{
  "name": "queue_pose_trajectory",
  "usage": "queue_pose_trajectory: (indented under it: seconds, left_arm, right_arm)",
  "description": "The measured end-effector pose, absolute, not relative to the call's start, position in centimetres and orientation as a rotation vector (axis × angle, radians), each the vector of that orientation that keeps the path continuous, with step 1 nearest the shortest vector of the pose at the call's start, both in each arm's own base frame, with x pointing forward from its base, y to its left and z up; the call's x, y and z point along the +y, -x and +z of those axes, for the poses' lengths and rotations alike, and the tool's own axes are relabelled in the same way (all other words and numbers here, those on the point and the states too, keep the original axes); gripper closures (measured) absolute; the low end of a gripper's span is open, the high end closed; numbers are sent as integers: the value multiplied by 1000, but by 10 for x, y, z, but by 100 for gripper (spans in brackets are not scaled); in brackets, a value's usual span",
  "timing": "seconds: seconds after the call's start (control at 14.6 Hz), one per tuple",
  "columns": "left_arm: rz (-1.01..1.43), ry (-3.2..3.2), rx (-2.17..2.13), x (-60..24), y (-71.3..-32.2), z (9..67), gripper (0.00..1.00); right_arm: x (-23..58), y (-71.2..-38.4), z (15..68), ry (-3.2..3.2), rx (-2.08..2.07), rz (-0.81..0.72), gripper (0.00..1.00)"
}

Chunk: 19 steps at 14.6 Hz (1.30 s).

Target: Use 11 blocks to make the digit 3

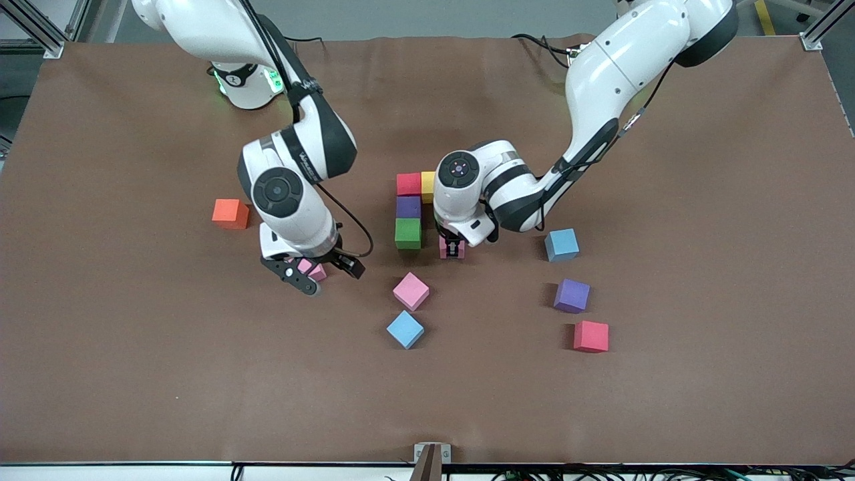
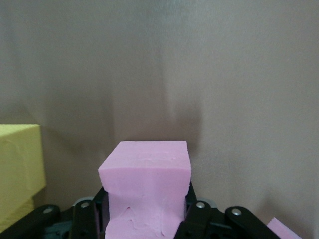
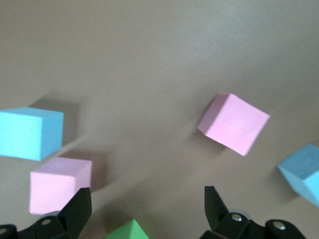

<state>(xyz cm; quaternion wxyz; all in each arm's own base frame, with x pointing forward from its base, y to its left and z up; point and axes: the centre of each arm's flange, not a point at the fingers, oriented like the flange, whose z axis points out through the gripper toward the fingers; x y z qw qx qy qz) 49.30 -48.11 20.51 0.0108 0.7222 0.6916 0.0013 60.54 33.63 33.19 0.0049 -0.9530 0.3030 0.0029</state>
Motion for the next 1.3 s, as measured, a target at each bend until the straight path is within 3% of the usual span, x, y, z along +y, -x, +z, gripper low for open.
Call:
queue_pose_trajectory:
  seconds: [0.41,1.3]
  left_arm:
    - [-14,-2237,2146,-493,-492,206,44]
    - [-71,-2229,2137,-519,-480,205,44]
  right_arm:
    - [352,-624,307,2968,1026,-11,0]
    - [386,-618,301,2966,987,-14,0]
